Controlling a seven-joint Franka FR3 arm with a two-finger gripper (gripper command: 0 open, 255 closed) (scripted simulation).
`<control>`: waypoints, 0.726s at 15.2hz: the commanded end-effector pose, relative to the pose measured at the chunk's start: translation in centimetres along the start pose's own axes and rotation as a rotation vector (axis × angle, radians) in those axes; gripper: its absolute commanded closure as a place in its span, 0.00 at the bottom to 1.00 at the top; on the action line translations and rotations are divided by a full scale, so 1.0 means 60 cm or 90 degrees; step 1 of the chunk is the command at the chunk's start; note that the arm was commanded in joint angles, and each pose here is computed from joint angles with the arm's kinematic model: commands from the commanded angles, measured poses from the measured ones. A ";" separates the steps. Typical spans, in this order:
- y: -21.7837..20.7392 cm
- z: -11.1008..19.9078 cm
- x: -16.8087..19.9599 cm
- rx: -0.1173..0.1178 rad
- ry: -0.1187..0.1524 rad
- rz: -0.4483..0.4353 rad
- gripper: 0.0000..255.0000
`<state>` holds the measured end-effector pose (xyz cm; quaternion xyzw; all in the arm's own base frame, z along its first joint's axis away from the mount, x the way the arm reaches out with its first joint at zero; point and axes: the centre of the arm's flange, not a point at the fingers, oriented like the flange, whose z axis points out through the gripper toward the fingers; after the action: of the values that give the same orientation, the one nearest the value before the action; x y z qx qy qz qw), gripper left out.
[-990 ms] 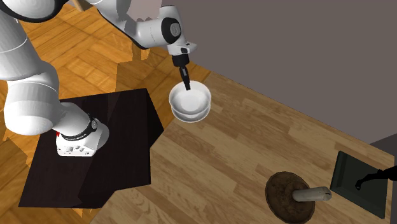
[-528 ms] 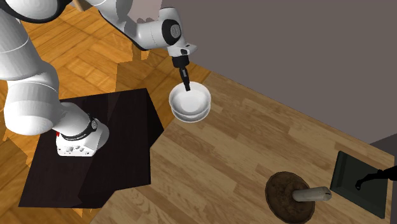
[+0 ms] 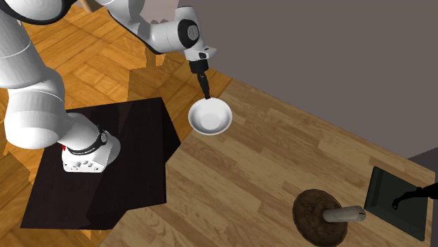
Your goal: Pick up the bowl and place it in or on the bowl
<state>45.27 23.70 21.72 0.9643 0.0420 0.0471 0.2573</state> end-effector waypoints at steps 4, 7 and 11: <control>0.002 -0.074 0.000 0.000 0.000 0.000 0.00; 0.002 -0.074 0.000 0.000 0.000 0.000 0.00; 0.002 -0.074 0.000 0.000 0.000 0.000 0.00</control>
<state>44.78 25.79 25.59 0.9643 0.0419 0.0471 0.2572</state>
